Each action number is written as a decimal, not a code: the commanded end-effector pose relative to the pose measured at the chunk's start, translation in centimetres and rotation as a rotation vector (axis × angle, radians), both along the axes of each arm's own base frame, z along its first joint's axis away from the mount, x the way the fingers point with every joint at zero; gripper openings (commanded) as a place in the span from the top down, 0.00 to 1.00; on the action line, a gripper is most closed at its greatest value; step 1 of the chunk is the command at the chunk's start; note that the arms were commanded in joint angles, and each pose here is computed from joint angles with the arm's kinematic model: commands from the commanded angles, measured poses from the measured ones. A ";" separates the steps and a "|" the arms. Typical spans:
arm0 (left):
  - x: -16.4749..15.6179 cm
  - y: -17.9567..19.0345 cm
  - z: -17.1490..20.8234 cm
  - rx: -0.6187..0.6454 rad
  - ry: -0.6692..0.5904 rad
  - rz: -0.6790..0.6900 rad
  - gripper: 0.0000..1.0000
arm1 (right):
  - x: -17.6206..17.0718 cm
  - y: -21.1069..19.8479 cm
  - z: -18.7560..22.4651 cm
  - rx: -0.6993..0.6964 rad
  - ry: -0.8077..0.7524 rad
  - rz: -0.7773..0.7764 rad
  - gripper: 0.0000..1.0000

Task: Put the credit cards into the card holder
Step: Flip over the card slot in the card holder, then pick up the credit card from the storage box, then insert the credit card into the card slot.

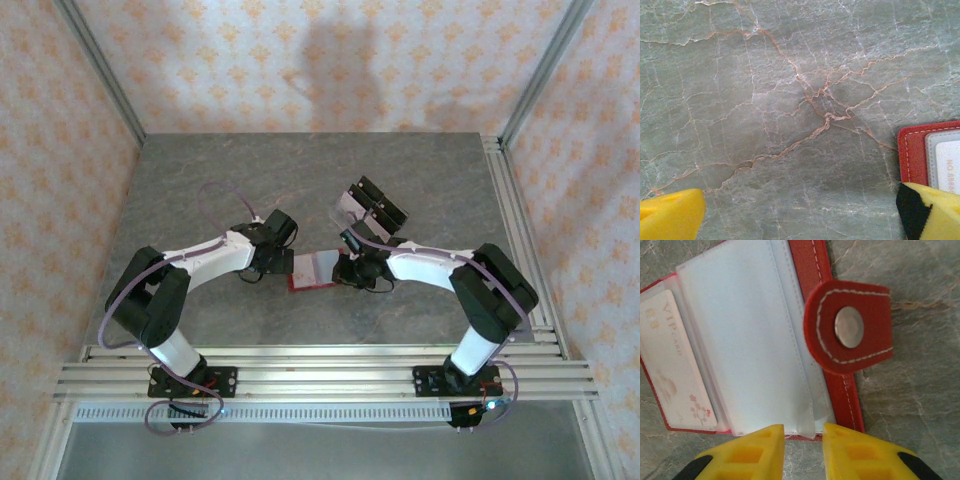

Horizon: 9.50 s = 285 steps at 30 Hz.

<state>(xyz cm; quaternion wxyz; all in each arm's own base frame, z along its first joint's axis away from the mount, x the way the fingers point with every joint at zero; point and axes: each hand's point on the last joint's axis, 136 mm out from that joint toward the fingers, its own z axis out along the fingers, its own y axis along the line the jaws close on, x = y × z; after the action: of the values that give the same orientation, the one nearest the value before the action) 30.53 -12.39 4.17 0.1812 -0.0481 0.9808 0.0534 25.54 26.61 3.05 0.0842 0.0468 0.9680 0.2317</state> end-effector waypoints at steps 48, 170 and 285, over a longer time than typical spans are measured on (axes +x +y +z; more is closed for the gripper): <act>0.5 1.6 3.6 -0.008 -0.100 0.102 0.00 | 0.5 9.9 4.0 0.173 0.000 0.230 0.88; 1.3 -1.8 3.9 0.060 -0.108 -0.012 0.00 | 10.5 -6.4 14.6 -0.226 -0.253 0.296 1.00; -2.3 0.3 -1.0 0.128 -0.008 -0.023 0.00 | 3.5 1.2 -1.1 0.358 -0.167 0.004 1.00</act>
<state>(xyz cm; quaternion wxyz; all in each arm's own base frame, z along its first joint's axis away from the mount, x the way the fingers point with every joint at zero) 29.75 -13.19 3.36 0.2056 -0.0255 0.9740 0.0919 29.24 28.72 3.40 0.1590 0.0472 0.8772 0.4506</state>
